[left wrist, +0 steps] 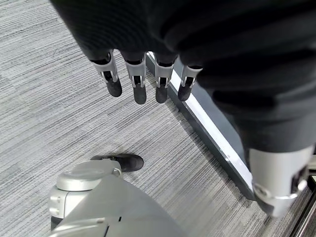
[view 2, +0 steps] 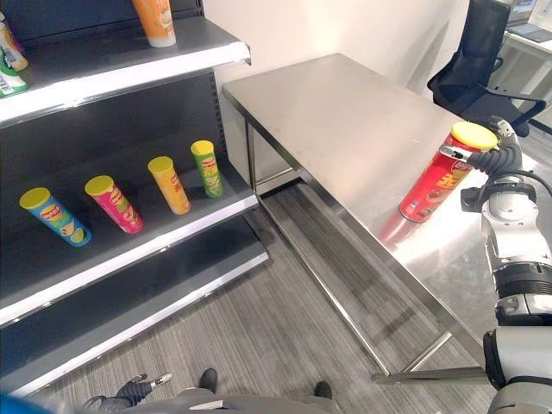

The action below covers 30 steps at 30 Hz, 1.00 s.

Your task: Put the goods on the table back onto the shelves and tidy them up.

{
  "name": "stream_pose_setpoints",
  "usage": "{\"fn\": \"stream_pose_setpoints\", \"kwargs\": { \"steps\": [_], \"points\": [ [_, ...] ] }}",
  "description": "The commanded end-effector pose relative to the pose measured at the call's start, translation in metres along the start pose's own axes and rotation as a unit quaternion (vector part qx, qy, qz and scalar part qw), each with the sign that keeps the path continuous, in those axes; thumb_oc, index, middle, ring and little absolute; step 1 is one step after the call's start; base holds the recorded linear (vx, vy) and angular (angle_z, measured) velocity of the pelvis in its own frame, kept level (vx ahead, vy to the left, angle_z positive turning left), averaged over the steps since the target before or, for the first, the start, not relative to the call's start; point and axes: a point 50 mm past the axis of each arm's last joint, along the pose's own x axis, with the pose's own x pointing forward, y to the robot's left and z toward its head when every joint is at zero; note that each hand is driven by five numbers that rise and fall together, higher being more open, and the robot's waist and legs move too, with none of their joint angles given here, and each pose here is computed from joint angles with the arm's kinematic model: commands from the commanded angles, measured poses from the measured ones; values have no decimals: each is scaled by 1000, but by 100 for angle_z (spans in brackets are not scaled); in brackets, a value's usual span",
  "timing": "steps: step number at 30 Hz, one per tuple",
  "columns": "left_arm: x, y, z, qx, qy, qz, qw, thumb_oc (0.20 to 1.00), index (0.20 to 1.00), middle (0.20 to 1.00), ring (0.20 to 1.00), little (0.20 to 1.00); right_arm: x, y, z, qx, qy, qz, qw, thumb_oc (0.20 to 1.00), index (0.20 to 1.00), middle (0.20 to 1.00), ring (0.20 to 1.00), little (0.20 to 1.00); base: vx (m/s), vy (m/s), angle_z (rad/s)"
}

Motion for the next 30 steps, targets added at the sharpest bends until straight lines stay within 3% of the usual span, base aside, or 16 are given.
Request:
{"fn": "stream_pose_setpoints", "kwargs": {
  "steps": [1, 12, 13, 14, 27, 30],
  "points": [
    [3, 32, 13, -9, -10, 34, 999, 1000, 1000, 1000, 1000, 1000, 12, -10, 36, -7, -52, 13, 999, 1000, 1000, 1000, 1000, 1000, 0, 0, 0],
    [2, 34, 9, -11, -8, 29, 999, 1000, 1000, 1000, 1000, 1000, 15, -8, 45, -14, -66, 34, 997, 1000, 1000, 1000, 1000, 1000, 0, 0, 0],
    [2, 34, 9, -11, -9, 28, 1000, 1000, 1000, 1000, 1000, 1000, 15, -8, 46, -16, -66, 35, 997, 758, 758, 758, 758, 758, 0, 0, 0],
    [2, 33, 8, -11, -8, 28, 1000, 1000, 1000, 1000, 1000, 1000, 15, -8, 46, -17, -67, 36, 997, 200, 200, 200, 200, 200, 0, 0, 0],
    [2, 37, 13, -19, -15, 34, 999, 1000, 1000, 1000, 1000, 1000, 8, -9, 53, -28, -99, 28, 994, 200, 200, 200, 200, 200, -2, -2, -1],
    [3, 38, 18, -37, -19, 41, 998, 1000, 1000, 1000, 1000, 1000, -11, -1, 62, 31, -162, 24, 986, 200, 200, 200, 200, 200, -18, -26, -5]
  ]
}}
